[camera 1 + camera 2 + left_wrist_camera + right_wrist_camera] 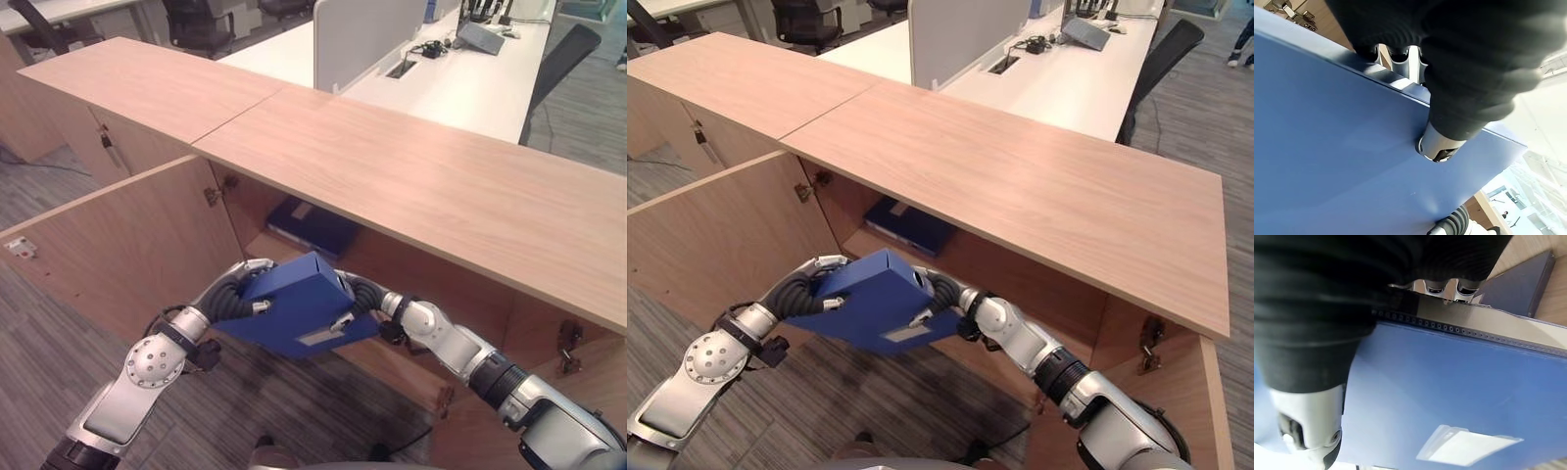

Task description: Put the empty folder in the office cabinet

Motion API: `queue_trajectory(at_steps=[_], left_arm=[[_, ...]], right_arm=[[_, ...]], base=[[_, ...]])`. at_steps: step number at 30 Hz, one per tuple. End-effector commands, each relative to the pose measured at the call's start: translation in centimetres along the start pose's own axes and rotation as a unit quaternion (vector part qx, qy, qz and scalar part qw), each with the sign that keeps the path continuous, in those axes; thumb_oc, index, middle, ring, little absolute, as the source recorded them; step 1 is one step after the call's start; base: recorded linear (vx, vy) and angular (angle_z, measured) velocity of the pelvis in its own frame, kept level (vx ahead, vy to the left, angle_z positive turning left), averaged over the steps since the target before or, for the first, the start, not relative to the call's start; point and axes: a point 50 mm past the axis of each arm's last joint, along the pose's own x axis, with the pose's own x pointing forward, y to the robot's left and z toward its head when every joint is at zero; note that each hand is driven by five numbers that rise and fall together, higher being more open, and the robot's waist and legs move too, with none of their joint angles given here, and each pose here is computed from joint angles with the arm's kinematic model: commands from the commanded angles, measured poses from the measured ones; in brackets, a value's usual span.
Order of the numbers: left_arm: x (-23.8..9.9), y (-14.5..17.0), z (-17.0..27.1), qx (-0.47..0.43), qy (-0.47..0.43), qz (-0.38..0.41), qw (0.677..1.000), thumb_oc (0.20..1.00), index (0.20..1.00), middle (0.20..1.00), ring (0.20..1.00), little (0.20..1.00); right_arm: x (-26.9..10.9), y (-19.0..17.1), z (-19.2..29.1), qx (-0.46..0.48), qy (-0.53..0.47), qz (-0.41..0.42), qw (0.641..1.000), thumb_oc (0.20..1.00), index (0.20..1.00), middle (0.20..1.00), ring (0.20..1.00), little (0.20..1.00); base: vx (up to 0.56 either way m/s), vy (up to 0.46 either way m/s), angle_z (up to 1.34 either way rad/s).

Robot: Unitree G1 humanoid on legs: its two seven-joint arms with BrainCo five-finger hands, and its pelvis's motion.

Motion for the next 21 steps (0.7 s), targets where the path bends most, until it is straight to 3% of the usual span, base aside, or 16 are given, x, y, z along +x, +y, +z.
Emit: queue_trajectory(at_steps=[1,4,8,14,15,16,17,21], left_arm=[[1.5,1.2,9.7,-0.036,-0.271,0.028,0.961,0.200,0.200,0.200,0.200,0.200],[1.7,1.2,10.6,-0.044,-0.294,0.032,0.954,0.200,0.200,0.200,0.200,0.200],[1.8,1.3,10.7,-0.049,-0.298,0.040,0.953,0.200,0.200,0.200,0.200,0.200],[2.1,0.7,9.8,-0.079,-0.276,0.022,0.958,0.203,0.203,0.203,0.203,0.203],[2.2,0.4,9.3,-0.088,-0.264,0.015,0.960,0.423,0.423,0.423,0.423,0.423],[2.2,0.4,9.3,-0.088,-0.264,0.014,0.960,0.853,0.853,0.853,0.853,0.853],[2.3,0.1,8.8,-0.098,-0.250,0.007,0.963,1.000,1.000,1.000,1.000,1.000],[2.5,-1.9,4.5,-0.173,-0.150,-0.009,0.973,1.000,1.000,1.000,1.000,1.000]], right_arm=[[3.1,3.9,5.2,0.022,-0.098,0.092,0.991,0.200,0.200,0.200,0.200,0.200],[3.1,5.3,4.9,0.061,-0.093,0.118,0.987,0.200,0.200,0.200,0.200,0.200],[2.7,5.2,4.1,0.099,-0.085,0.093,0.987,0.200,0.200,0.200,0.200,0.200],[2.3,8.4,2.5,0.261,-0.048,0.134,0.955,0.200,0.200,0.200,0.200,0.200],[2.3,8.9,2.3,0.280,-0.041,0.140,0.949,0.200,0.200,0.200,0.200,0.200],[2.3,8.9,2.3,0.281,-0.041,0.141,0.949,0.200,0.200,0.200,0.200,0.200],[2.3,9.3,2.1,0.300,-0.036,0.148,0.942,0.200,0.200,0.200,0.200,0.200],[1.8,10.5,0.9,0.381,-0.009,0.154,0.911,0.200,0.200,0.200,0.200,0.200]], base=[[0.00,0.000,0.00],[0.00,0.000,0.00],[0.00,0.005,-0.04],[0.00,0.003,-0.04],[0.00,0.000,0.00],[0.00,0.000,0.00],[0.00,0.000,0.00],[0.00,0.000,0.00]])
